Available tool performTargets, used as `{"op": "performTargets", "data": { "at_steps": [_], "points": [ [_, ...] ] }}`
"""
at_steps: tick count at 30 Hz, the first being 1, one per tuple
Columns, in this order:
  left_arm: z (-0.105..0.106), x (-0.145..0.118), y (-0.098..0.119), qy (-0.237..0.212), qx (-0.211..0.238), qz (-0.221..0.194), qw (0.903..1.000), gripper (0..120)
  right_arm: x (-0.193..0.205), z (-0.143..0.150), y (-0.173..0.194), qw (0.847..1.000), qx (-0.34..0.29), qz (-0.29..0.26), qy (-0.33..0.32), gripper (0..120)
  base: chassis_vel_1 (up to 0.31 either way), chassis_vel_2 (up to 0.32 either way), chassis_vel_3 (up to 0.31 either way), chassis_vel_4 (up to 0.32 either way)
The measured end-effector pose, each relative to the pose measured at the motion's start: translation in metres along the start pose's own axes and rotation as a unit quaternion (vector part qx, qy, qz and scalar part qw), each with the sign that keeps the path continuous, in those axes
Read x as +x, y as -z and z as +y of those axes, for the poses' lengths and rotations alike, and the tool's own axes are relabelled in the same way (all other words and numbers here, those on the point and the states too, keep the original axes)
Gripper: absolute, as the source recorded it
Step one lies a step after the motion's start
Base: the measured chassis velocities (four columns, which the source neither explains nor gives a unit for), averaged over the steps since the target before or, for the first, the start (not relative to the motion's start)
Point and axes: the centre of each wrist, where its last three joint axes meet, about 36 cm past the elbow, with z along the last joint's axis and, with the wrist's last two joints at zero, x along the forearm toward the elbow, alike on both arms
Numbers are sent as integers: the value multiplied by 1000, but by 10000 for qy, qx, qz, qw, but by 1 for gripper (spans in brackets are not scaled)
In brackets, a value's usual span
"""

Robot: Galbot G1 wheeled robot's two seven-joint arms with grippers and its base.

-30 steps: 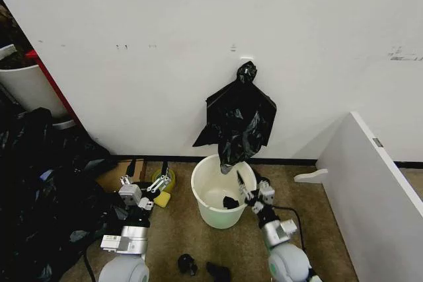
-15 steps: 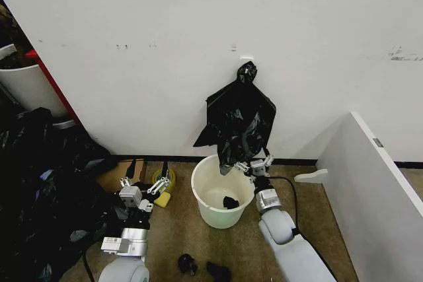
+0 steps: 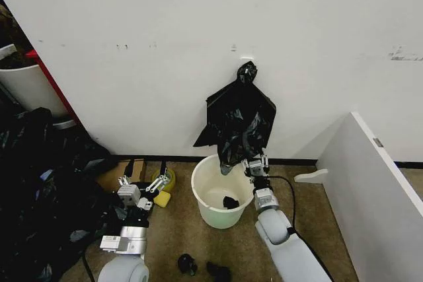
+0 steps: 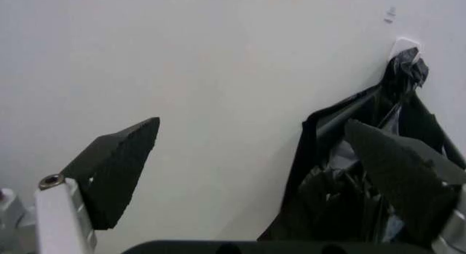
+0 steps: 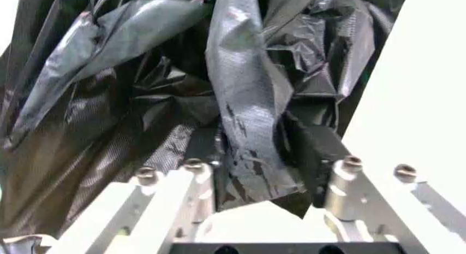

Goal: Place the garbage bag over the trash bin.

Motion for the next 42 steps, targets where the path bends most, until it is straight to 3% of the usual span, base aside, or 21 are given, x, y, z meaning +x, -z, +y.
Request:
{"op": "performTargets", "data": {
  "at_steps": [5,8,11,14,17,18,20,21,23,25,28,32,36,42],
  "points": [
    [1,-6,2,-219,43,1,9998,100,4,0,12,9992,-399,-83,-21,11,0,0,0,0],
    [5,-16,6,-624,10,-23,9981,100,9,1,33,9948,-995,-204,2,0,0,0,0,0],
    [25,-35,6,-1199,-295,-110,9923,100,16,-1,57,9868,-1576,-349,111,0,0,0,0,0],
    [41,-51,6,-1556,-581,-154,9860,100,19,-4,66,9830,-1764,-451,221,0,0,0,0,0],
    [70,-94,-9,-2454,-1232,-143,9615,100,22,-6,73,9773,-1899,-777,532,0,0,0,0,0],
    [73,-100,-11,-2558,-1324,-148,9575,100,21,-4,74,9764,-1908,-823,583,0,0,0,0,0],
    [81,-126,-15,-3108,-1720,-218,9345,100,19,2,76,9734,-1962,-923,745,0,0,0,0,0],
    [81,-126,-15,-3108,-1720,-218,9345,100,19,2,76,9734,-1962,-923,745,0,0,0,0,0],
    [84,-152,-21,-3784,-2051,-175,9024,100,19,7,76,9711,-2009,-972,851,0,0,0,0,0],
    [86,-172,-28,-4138,-2323,-82,8802,100,19,9,76,9702,-2028,-993,880,0,0,0,0,0],
    [86,-198,-40,-4292,-2644,-1,8636,100,19,10,77,9697,-2046,-1003,882,0,0,0,0,0],
    [82,-217,-51,-4247,-2884,7,8582,100,19,9,78,9695,-2052,-1015,875,0,0,0,0,0],
    [62,-237,-76,-4003,-2950,0,8676,100,20,6,76,9705,-2014,-1010,856,0,0,0,0,0],
    [45,-252,-93,-4020,-2941,83,8671,94,18,5,75,9709,-2011,-1012,817,0,0,0,0,0]
  ]
}}
